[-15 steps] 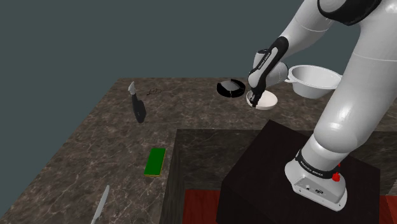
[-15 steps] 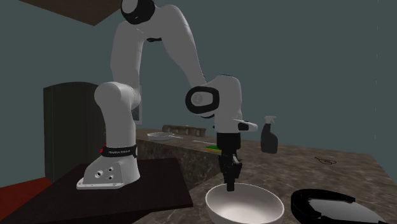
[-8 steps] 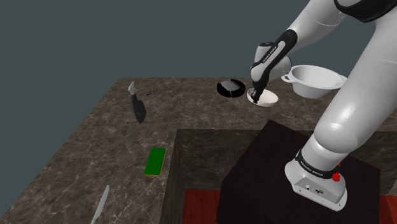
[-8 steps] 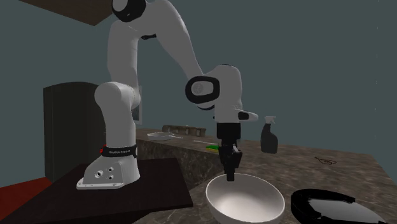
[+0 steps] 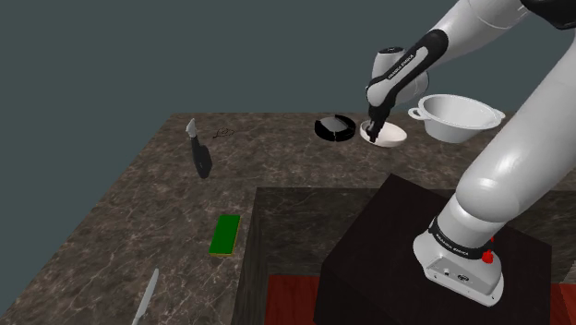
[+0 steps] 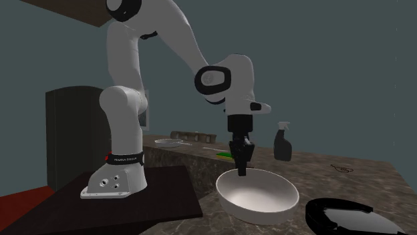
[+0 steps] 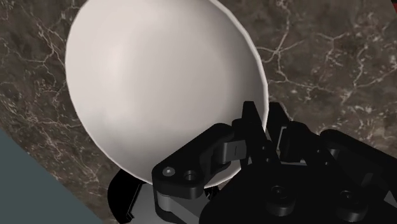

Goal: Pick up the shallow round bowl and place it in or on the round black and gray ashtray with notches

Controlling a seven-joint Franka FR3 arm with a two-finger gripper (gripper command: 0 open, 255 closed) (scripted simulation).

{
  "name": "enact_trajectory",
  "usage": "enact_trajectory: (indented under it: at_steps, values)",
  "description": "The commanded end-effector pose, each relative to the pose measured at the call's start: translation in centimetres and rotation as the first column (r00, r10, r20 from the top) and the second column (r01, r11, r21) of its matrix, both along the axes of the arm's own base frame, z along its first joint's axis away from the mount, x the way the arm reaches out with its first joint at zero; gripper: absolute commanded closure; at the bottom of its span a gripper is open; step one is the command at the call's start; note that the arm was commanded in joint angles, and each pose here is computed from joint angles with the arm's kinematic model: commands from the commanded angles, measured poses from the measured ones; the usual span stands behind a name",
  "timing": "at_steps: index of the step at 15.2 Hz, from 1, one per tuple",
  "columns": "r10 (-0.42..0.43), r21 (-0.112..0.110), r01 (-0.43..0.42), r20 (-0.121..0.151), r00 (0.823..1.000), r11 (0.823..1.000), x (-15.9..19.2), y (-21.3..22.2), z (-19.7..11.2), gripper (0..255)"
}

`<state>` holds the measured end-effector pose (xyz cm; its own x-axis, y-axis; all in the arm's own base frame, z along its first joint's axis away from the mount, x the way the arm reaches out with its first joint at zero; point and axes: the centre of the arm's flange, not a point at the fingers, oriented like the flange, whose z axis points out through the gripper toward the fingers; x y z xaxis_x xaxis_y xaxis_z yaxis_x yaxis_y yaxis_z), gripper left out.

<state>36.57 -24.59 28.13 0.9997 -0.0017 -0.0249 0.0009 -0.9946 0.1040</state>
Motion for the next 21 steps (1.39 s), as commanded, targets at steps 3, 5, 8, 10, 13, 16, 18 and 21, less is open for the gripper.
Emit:
enact_trajectory:
  at_steps: [3,5,8,10,13,16,18,21]
  values:
    - [0.0,0.0,0.0,0.0,1.0,1.0,0.0,0.1,2.2,255]
    - [0.0,0.0,0.0,0.0,1.0,1.0,0.0,0.1,3.3,255]
    - [0.0,0.0,0.0,0.0,1.0,1.0,0.0,0.1,4.8,255]
    - [0.0,0.0,0.0,0.0,1.0,1.0,2.6,-0.3,5.2,255]
    - [0.0,0.0,0.0,0.0,1.0,1.0,6.5,-0.9,5.7,255]
    - [0.0,0.0,0.0,0.0,1.0,1.0,10.4,-1.4,6.2,255]
    - [0.0,0.0,0.0,0.0,1.0,1.0,13.0,-1.8,6.6,255]
    - [0.0,0.0,0.0,0.0,1.0,1.0,16.8,-2.4,7.1,255]
